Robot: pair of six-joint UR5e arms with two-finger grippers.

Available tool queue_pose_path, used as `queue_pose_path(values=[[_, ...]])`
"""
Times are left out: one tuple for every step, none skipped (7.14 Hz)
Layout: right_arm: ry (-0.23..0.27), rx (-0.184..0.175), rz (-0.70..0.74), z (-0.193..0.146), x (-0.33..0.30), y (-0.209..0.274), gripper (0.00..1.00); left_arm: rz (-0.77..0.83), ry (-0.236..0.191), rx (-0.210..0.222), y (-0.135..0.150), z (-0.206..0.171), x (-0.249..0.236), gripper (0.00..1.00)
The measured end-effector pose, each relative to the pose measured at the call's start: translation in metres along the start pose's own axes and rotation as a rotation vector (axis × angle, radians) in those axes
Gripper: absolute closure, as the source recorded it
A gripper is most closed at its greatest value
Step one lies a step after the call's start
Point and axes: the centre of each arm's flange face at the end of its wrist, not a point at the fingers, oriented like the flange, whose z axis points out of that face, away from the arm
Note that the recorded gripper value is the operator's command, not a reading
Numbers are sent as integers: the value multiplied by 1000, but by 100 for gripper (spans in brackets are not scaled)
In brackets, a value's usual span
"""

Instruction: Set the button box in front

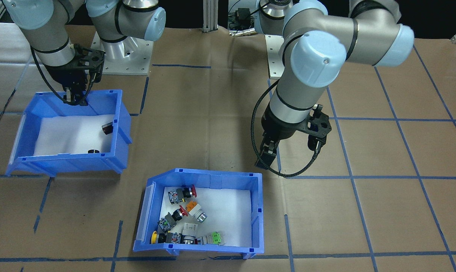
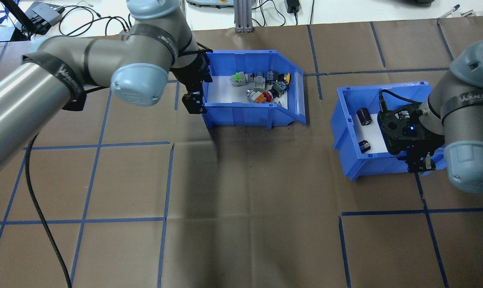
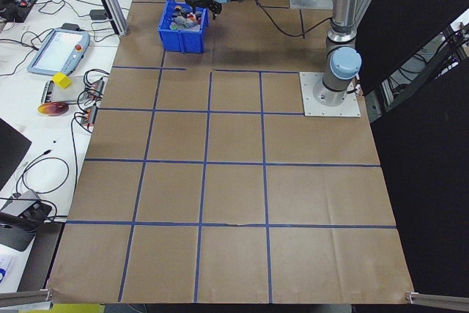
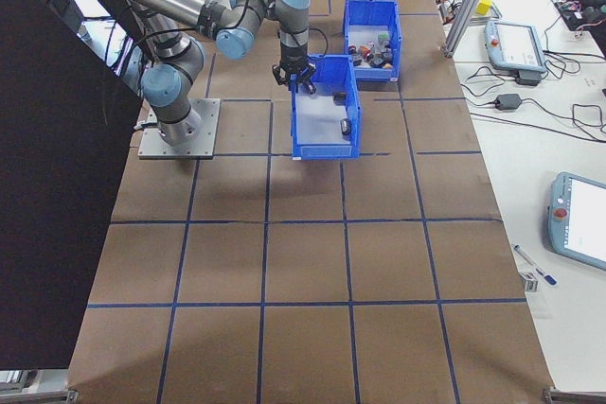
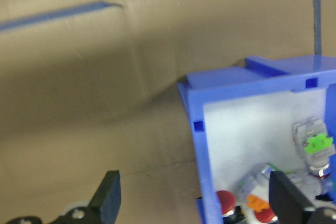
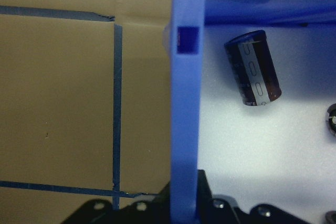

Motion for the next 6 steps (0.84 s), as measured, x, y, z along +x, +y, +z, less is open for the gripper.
queue_pose_path(values=[[7, -2, 12, 1, -14, -5, 95, 182, -50, 36, -8, -21, -20, 1], [13, 1, 43, 1, -23, -10, 95, 358, -101, 61, -9, -40, -39, 1], [16, 7, 74, 1, -29, -16, 95, 534, -144, 56, -6, -59, -61, 1], [18, 12, 82, 1, -31, -26, 94, 709, -176, 32, -4, -75, -82, 1], [19, 14, 76, 1, -34, -45, 94, 886, -187, 11, -2, -90, -97, 1], [23, 15, 67, 0, -37, -68, 94, 1033, -183, 3, 1, -101, -104, 1]])
